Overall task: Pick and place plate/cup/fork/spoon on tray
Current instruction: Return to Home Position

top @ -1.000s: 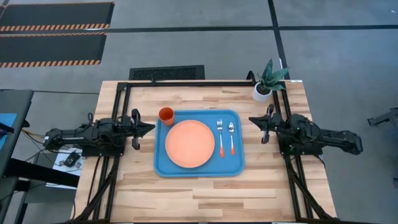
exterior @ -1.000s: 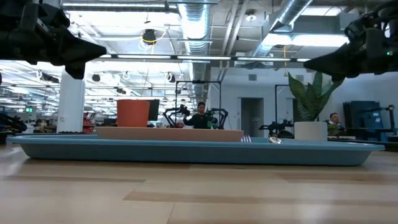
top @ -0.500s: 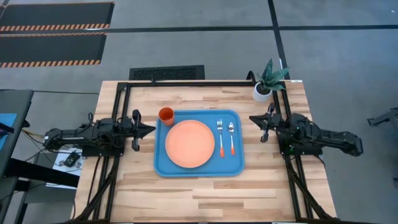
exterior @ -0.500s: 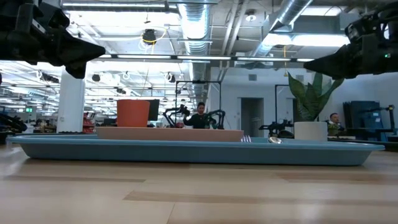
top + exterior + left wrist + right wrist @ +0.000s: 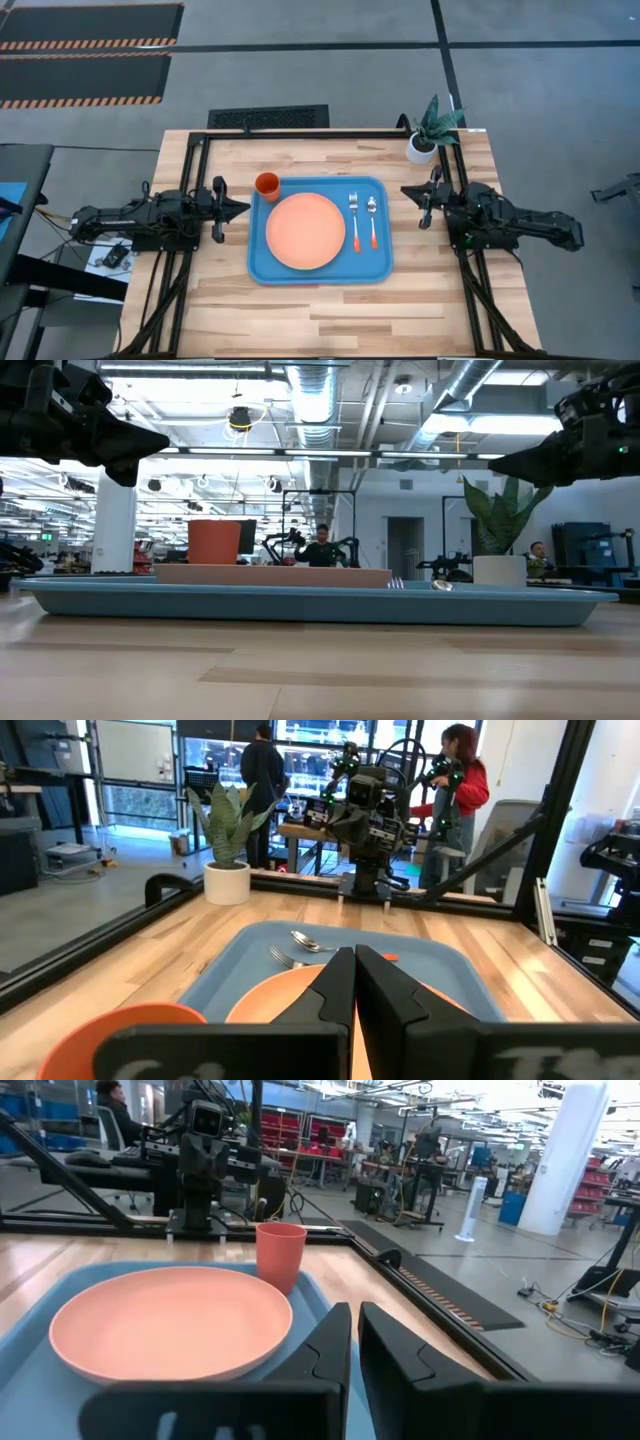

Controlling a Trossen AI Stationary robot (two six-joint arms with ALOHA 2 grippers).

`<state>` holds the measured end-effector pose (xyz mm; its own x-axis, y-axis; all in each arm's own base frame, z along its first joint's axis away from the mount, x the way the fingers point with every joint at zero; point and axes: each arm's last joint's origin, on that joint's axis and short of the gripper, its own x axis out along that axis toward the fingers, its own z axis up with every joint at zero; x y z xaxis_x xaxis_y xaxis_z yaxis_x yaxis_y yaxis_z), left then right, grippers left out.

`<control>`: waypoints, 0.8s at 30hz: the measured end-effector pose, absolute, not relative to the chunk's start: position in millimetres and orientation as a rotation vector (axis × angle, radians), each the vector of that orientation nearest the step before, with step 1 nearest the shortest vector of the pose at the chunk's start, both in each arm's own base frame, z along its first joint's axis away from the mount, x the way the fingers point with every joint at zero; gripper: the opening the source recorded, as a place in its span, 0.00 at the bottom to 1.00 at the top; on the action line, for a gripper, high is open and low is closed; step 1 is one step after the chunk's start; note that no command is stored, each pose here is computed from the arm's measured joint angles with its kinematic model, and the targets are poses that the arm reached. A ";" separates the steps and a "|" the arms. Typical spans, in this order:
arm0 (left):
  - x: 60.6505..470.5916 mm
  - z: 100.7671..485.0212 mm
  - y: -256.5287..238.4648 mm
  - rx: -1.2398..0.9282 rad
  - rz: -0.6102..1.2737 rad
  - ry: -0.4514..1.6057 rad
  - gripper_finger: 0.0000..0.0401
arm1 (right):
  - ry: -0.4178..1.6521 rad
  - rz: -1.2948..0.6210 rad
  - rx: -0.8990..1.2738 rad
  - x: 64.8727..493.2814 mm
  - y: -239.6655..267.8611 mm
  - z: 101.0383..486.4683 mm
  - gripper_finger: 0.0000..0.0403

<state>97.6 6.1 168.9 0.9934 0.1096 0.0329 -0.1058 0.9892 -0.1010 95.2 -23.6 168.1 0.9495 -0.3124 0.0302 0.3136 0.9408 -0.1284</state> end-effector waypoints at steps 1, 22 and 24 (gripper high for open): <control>97.6 168.9 6.1 -0.100 0.108 -0.038 0.00 | -0.010 -0.319 -0.132 95.2 -23.6 168.1 0.12; 97.6 168.9 6.1 -0.101 0.108 -0.039 0.00 | -0.010 -0.319 -0.132 95.2 -23.6 168.0 0.12; 97.6 168.9 6.1 -0.101 0.108 -0.039 0.00 | -0.010 -0.319 -0.132 95.2 -23.6 168.0 0.12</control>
<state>97.6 6.1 168.9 0.9934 0.1096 0.0329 -0.1057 0.9891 -0.1029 95.2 -23.6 168.0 0.9496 -0.3120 0.0305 0.3133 0.9410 -0.1278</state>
